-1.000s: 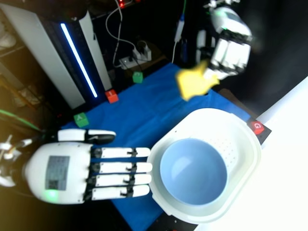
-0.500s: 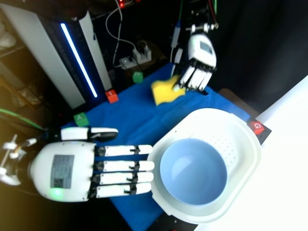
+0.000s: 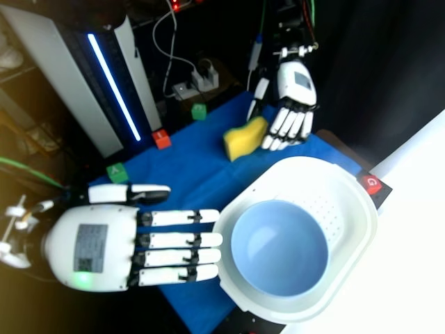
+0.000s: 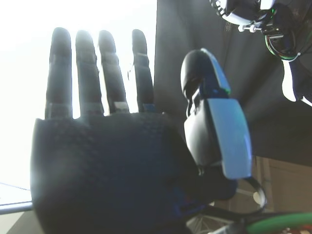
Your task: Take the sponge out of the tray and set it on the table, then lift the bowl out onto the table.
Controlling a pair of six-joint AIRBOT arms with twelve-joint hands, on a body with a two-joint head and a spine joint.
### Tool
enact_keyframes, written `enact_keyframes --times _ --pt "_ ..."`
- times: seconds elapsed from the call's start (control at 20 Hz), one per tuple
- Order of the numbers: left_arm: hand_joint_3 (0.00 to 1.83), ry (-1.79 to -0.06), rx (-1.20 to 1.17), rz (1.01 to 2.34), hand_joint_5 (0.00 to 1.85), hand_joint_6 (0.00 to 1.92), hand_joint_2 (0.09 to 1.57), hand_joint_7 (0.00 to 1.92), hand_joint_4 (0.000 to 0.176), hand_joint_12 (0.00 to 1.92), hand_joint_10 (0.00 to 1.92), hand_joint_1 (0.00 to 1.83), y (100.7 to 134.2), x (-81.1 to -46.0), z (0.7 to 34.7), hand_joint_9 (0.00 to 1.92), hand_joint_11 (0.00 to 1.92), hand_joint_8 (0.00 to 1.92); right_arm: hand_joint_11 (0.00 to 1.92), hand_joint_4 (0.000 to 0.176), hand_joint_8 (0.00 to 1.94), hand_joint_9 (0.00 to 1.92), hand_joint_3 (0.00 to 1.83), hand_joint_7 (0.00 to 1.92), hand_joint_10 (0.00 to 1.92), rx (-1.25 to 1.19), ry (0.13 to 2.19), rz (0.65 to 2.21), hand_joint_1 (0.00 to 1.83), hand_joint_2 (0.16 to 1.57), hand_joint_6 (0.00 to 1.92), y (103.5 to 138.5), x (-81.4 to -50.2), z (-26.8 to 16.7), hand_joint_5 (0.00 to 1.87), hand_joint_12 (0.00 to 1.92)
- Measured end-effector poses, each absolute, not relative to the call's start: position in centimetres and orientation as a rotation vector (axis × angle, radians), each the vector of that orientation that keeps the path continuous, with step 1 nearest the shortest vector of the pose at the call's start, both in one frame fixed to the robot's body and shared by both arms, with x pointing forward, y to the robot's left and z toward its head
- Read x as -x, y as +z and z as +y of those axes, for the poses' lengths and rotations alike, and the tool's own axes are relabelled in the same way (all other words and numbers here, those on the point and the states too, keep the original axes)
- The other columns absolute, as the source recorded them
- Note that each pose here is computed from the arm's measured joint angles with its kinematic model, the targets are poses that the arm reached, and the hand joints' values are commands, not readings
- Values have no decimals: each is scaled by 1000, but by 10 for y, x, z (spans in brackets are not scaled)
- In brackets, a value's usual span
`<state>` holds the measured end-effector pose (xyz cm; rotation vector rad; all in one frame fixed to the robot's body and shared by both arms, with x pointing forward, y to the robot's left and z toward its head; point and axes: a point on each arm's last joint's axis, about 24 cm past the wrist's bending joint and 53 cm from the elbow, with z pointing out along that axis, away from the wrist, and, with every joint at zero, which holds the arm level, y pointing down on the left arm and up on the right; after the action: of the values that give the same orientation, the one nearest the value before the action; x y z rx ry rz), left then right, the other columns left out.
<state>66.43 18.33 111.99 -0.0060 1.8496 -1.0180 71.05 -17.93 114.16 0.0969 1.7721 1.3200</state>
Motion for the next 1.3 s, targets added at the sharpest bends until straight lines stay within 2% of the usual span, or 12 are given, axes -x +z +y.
enact_keyframes --times 0.1,0.2,0.35,0.55,0.6,0.7,0.75,1.1,1.15,1.2,1.25,1.3 --pt "0 -1024 10 1812 614 4 956 683 0 1030 422 832 1134 -668 187 493 195 6 4 57 1 200 0 267 1 -98 1322 1770 321 1363 3 1142 -711 -179 422 475" --pt "1 -1007 2 1772 501 1 906 550 0 908 92 818 1148 -671 194 510 97 1 2 66 1 183 0 255 1 -98 1321 1770 376 1340 1 1142 -711 -179 412 475" --pt "4 -970 39 1654 339 7 976 329 74 652 0 701 1181 -679 215 284 0 0 0 83 3 180 0 265 1 -99 1312 1767 502 1252 1 1142 -713 -183 415 396" --pt "6 -953 69 1584 343 1 999 279 45 490 3 786 1196 -685 225 232 0 2 0 105 0 212 0 298 0 -93 1313 1751 495 1205 0 1147 -718 -180 417 424" --pt "2 -938 74 1577 340 0 993 286 64 480 1 780 1196 -686 227 229 0 4 45 75 8 263 0 329 15 -90 1310 1729 627 1192 1 1154 -723 -182 414 439" --pt "1 -936 105 1570 332 0 985 301 68 576 1 766 1192 -693 229 259 0 1 36 97 3 257 0 320 9 -105 1318 1679 693 1161 2 1168 -734 -183 416 436" --pt "0 -944 118 1571 333 1 964 302 91 580 0 689 1187 -697 226 243 14 2 0 141 0 140 0 283 3 -101 1329 1660 750 1126 0 1173 -739 -177 404 239" --pt "0 -974 159 1603 288 1 982 253 88 765 1 718 1166 -712 204 204 0 1 0 175 6 137 0 286 3 12 1301 1644 831 1003 4 1189 -759 -132 444 448" --pt "0 -972 164 1598 284 0 979 235 82 649 7 741 1167 -713 206 173 0 4 0 125 7 200 0 314 15 12 1286 1640 877 998 3 1192 -765 -129 450 508" --pt "0 -971 168 1598 284 0 979 235 82 649 7 741 1166 -714 206 173 0 4 0 125 7 200 0 314 15 9 1281 1641 877 998 3 1191 -769 -125 450 508" --pt "0 -976 179 1597 281 0 975 235 86 663 11 746 1164 -715 205 188 0 4 0 168 0 182 0 299 5 12 1270 1661 814 996 0 1183 -771 -118 446 371" --pt "0 -979 174 1602 283 1 971 243 92 703 11 752 1162 -715 202 205 0 4 0 174 1 164 0 301 2 55 1236 1703 812 992 2 1170 -769 -109 457 265"
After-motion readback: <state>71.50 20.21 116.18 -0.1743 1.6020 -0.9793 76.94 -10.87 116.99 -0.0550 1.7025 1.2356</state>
